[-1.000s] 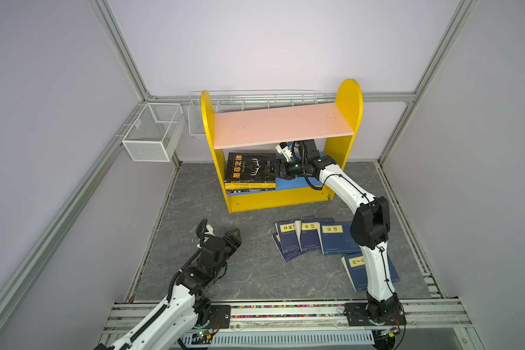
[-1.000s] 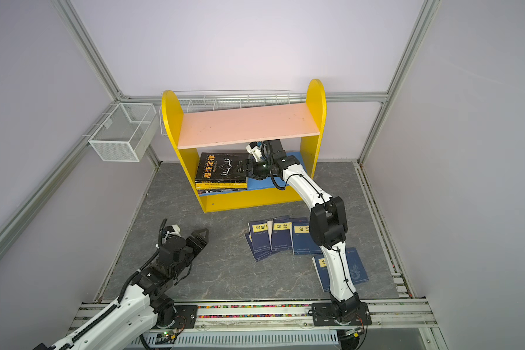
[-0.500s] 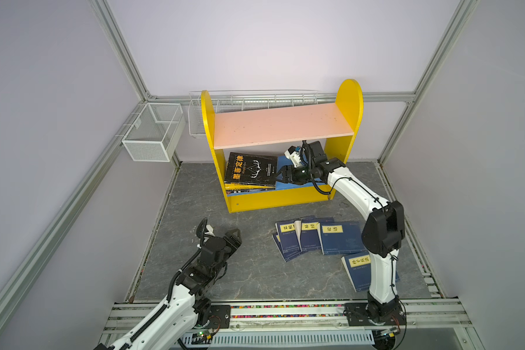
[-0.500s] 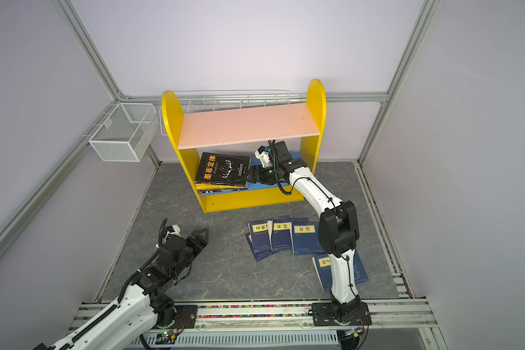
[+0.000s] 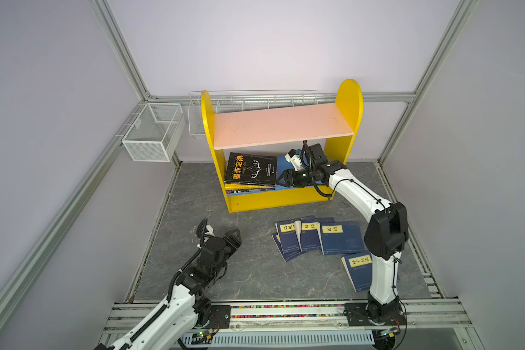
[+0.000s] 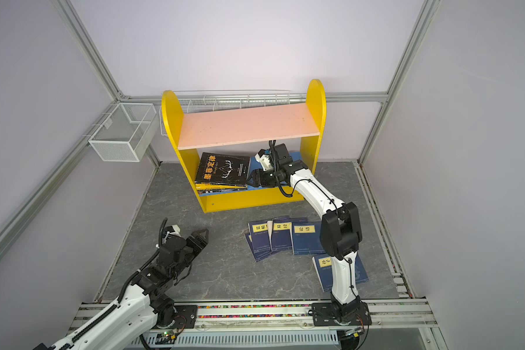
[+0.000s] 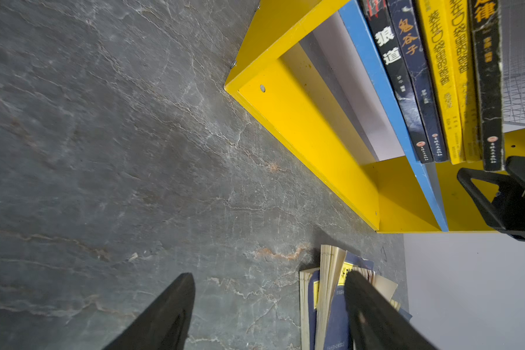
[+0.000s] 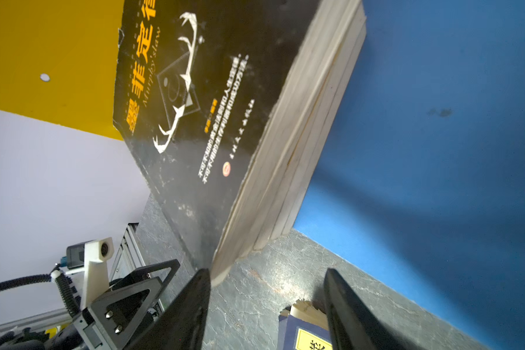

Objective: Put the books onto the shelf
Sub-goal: 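Open right gripper and withdraw it from the shelved black book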

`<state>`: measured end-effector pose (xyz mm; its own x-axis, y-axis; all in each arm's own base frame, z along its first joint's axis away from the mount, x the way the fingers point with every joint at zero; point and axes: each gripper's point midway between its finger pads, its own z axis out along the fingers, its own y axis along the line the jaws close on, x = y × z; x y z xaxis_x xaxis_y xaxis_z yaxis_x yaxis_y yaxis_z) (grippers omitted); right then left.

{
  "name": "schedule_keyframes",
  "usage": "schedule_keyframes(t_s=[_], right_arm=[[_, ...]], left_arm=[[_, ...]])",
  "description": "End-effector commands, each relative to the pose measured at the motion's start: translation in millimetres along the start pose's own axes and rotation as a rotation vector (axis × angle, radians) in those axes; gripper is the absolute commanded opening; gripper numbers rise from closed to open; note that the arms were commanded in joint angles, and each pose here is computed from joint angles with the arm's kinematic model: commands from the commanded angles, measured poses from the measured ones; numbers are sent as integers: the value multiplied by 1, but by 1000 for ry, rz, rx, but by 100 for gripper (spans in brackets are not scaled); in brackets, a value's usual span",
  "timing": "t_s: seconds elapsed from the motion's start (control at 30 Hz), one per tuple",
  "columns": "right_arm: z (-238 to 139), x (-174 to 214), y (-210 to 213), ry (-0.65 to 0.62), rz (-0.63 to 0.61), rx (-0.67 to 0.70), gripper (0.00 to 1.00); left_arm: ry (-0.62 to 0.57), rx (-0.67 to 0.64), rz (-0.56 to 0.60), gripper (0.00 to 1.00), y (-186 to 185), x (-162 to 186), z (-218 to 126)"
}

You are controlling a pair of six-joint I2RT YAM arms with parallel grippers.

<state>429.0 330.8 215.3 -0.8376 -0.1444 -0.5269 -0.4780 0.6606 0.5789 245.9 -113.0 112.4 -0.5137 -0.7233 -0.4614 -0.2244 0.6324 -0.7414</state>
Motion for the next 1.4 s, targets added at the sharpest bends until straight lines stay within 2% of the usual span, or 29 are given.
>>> schedule_keyframes(t_s=[0.0, 0.23, 0.57, 0.83, 1.13, 1.37], right_arm=[[-43, -29, 51, -144, -220, -37, 63], [-26, -14, 38, -82, -330, 97, 65], [1, -16, 36, -24, -534, 245, 65], [18, -23, 26, -5, -566, 294, 63], [18, -26, 31, -11, -588, 281, 51], [15, -30, 35, -38, -586, 279, 47]], left_arm=[[-1, 7, -11, 78, -3, -1, -1], [0, 4, -10, 78, -2, 0, -1], [0, -11, -12, 78, 1, 0, 0], [-1, -22, -8, 78, 3, -1, -1], [-4, -20, -8, 78, 1, -1, 0], [-3, -15, -7, 78, -1, -2, -1]])
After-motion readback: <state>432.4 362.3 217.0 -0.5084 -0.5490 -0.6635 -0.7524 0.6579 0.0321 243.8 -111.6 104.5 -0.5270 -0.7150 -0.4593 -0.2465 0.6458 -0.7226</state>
